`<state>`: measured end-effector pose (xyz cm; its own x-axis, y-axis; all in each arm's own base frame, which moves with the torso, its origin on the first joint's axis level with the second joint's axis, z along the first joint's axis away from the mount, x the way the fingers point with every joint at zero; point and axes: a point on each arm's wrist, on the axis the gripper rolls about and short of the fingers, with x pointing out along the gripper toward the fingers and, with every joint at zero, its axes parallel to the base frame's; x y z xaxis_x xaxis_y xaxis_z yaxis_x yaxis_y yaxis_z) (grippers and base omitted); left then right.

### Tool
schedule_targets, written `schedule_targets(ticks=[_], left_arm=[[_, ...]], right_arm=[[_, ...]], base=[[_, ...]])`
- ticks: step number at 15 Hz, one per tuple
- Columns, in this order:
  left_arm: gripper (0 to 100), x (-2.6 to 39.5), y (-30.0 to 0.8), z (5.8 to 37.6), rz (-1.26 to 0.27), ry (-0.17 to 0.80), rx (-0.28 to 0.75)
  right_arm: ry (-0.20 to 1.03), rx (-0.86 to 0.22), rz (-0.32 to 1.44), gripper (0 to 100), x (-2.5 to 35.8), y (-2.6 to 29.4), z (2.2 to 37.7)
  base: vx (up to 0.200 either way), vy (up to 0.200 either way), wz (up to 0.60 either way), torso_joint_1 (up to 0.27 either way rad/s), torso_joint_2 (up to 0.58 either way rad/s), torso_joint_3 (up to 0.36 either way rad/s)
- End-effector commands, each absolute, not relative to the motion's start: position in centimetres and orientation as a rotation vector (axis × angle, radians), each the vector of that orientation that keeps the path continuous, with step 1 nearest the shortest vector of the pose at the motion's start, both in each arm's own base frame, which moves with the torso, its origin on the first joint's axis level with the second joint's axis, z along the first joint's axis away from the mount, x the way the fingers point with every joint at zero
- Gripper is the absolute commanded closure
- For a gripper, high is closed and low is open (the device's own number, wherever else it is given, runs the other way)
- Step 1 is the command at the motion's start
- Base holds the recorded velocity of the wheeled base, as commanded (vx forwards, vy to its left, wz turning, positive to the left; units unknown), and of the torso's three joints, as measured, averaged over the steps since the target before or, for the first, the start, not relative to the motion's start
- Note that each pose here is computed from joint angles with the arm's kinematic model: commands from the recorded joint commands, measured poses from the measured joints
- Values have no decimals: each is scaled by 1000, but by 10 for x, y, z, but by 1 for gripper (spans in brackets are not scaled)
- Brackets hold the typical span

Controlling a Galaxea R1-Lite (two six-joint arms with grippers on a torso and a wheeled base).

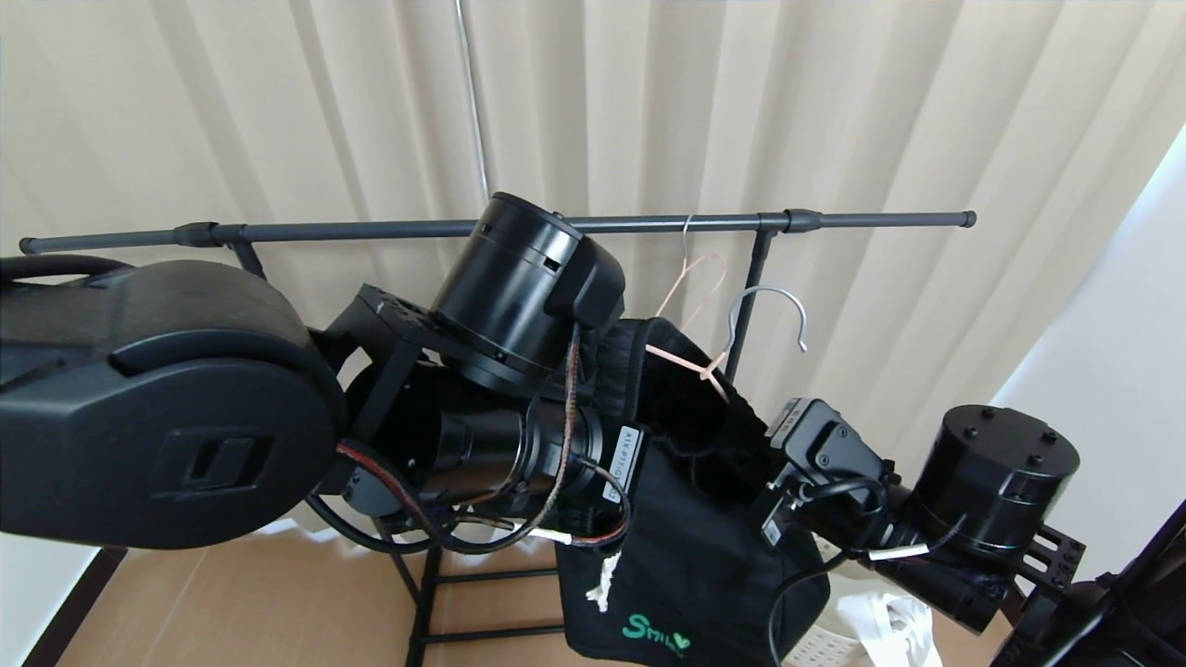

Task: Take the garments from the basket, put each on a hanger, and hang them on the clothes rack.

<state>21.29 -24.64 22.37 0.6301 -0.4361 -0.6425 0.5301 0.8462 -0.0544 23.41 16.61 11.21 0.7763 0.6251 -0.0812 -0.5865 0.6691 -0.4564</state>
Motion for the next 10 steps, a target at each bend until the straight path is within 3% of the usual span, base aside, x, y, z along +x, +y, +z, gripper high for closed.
schedule_targets(ticks=[1, 9, 10], left_arm=[[100, 217, -249, 218, -549, 707, 154], [100, 221, -252, 217, -555, 680, 156], [0, 221, -252, 217, -556, 678, 155]], right_arm=[[-101, -482, 682, 100, 232, 165, 117], [-136, -478, 704, 100, 221, 165, 126], [-139, -477, 708, 100, 220, 166, 126]], base=[[0, 0, 0, 0, 0, 0], [0, 0, 0, 0, 0, 0], [0, 0, 0, 0, 0, 0]])
